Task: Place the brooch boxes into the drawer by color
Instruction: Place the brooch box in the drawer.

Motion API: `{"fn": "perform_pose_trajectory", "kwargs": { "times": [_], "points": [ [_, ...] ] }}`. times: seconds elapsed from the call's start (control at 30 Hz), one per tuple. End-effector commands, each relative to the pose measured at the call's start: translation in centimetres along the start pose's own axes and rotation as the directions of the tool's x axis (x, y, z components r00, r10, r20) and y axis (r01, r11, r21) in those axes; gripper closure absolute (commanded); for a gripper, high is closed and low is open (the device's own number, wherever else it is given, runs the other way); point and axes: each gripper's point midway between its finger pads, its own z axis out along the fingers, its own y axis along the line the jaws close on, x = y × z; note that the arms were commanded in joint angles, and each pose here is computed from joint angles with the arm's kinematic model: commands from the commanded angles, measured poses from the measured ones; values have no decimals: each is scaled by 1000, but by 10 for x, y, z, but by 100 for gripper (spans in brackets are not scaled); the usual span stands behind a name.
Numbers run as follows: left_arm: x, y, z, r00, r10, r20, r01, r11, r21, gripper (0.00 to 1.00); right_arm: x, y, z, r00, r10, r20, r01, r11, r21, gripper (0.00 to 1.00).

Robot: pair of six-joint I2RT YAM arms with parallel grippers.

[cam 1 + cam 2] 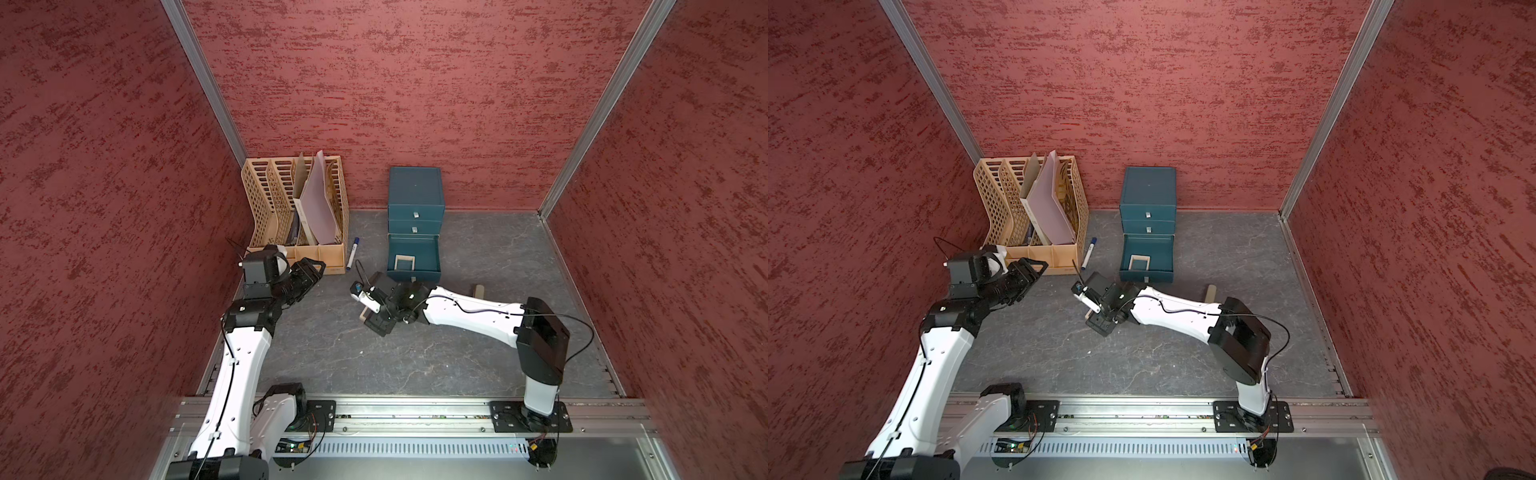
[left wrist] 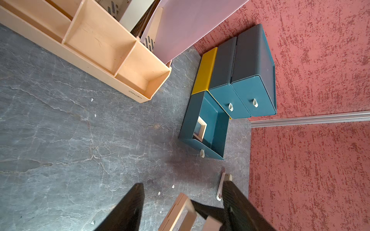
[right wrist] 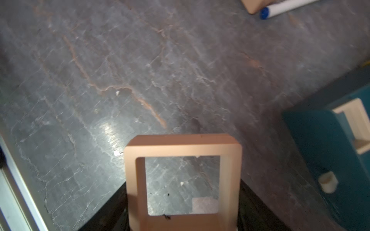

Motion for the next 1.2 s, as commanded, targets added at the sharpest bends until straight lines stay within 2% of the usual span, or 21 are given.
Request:
{"fn": "perform_pose_trajectory", "kwargs": {
  "times": [0.0, 0.23, 0.4, 0.57, 0.7, 0.9, 1.17],
  "points": [
    [1, -6, -1, 999, 34, 12, -34, 999, 8, 34, -29, -47, -38, 968, 223, 117, -233, 969, 81, 41],
    [13, -16, 9, 998, 57, -16, -57, 998, 13, 34, -35, -124, -58, 854, 485, 189, -516, 838, 178, 43],
    [21, -24, 16, 996, 76, -34, -76, 997, 19, 34, -34, -161, -61, 782, 582, 222, -622, 749, 228, 45],
    [26, -32, 19, 995, 88, -45, -87, 996, 29, 34, -23, -195, -63, 672, 688, 274, -740, 616, 269, 48],
    [27, -36, 20, 994, 95, -47, -94, 995, 34, 34, -17, -212, -59, 608, 741, 285, -792, 543, 279, 49],
    [28, -40, 20, 994, 103, -47, -101, 994, 37, 34, -9, -229, -49, 564, 767, 306, -821, 481, 308, 49],
    [29, -42, 21, 993, 108, -51, -107, 994, 39, 34, 2, -245, -33, 555, 773, 306, -822, 456, 340, 49]
  ]
}}
